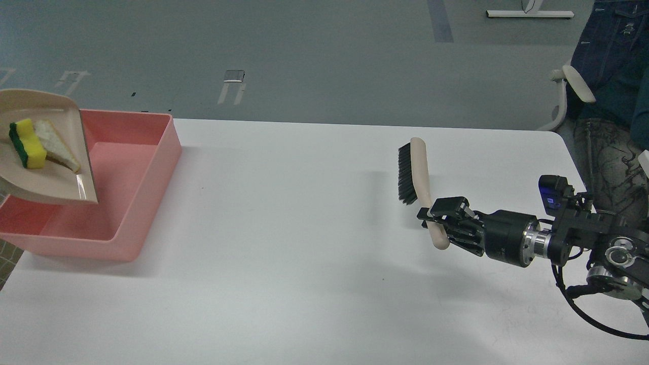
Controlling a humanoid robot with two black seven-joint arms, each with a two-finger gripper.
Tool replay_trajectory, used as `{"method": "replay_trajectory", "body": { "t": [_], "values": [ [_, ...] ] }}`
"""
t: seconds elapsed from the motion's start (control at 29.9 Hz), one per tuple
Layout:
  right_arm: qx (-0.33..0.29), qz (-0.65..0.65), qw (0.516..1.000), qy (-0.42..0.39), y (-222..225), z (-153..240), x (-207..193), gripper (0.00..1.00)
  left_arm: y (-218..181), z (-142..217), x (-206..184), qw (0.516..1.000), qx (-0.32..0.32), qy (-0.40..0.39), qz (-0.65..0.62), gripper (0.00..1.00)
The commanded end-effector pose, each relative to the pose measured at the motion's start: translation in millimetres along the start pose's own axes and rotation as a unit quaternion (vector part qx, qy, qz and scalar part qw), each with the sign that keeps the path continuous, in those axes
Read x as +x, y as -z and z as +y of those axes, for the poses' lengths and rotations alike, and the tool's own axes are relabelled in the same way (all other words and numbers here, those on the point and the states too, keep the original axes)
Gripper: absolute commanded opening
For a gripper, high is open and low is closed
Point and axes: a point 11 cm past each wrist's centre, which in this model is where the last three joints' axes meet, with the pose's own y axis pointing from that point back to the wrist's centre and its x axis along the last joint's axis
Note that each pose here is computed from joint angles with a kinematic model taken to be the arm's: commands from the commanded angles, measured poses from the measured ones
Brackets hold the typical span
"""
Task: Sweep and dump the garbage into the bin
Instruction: 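Tilt the dustpan with the left gripper to dump into the bin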
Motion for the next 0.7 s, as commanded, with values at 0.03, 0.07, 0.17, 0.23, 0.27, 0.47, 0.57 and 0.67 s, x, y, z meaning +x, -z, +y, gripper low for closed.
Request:
{"method": "replay_trajectory", "body": {
  "t": [0.03,0.07,0.17,0.23,0.27,0.47,0.57,0.67],
  "values": [
    [-0.002,0.002,1.0,0.0,-0.8,0.6,0.3,0.02,-14.2,-6.1,12.2,0.998,-0.029,-0.006,-0.048,0.0],
    [-0.001,0.002,1.0,0.0,-0.2,-0.3,-0.4,0.02,-20.6,-8.2,16.0,0.998,-0.041,-0.012,-0.056,0.0],
    [0.001,0.003,1.0,0.0,1.4,-0.7,0.3,0.02,-36.4,-12.9,22.4,0.995,-0.066,-0.019,-0.076,0.0],
    [0.001,0.005,1.0,-0.001,2.4,-1.0,1.7,0.02,-42.6,-14.7,23.8,0.991,-0.079,-0.011,-0.11,0.0],
    [0.002,0.005,1.0,-0.002,2.9,-0.6,2.4,0.02,-44.4,-14.8,22.8,0.987,-0.087,-0.006,-0.134,0.0],
    [0.002,0.003,1.0,-0.002,2.7,-3.8,2.4,0.02,-51.2,-17.1,26.2,0.976,-0.104,-0.01,-0.193,0.0],
    [0.0,0.004,1.0,-0.003,0.7,-2.0,3.1,0.02,-64.9,-22.6,45.1,0.966,-0.123,-0.029,-0.225,0.0],
    [-0.006,0.015,1.0,-0.005,-0.9,-0.7,4.3,0.02,-81.0,-27.3,61.6,0.957,-0.146,-0.048,-0.245,0.0]
  ]
}}
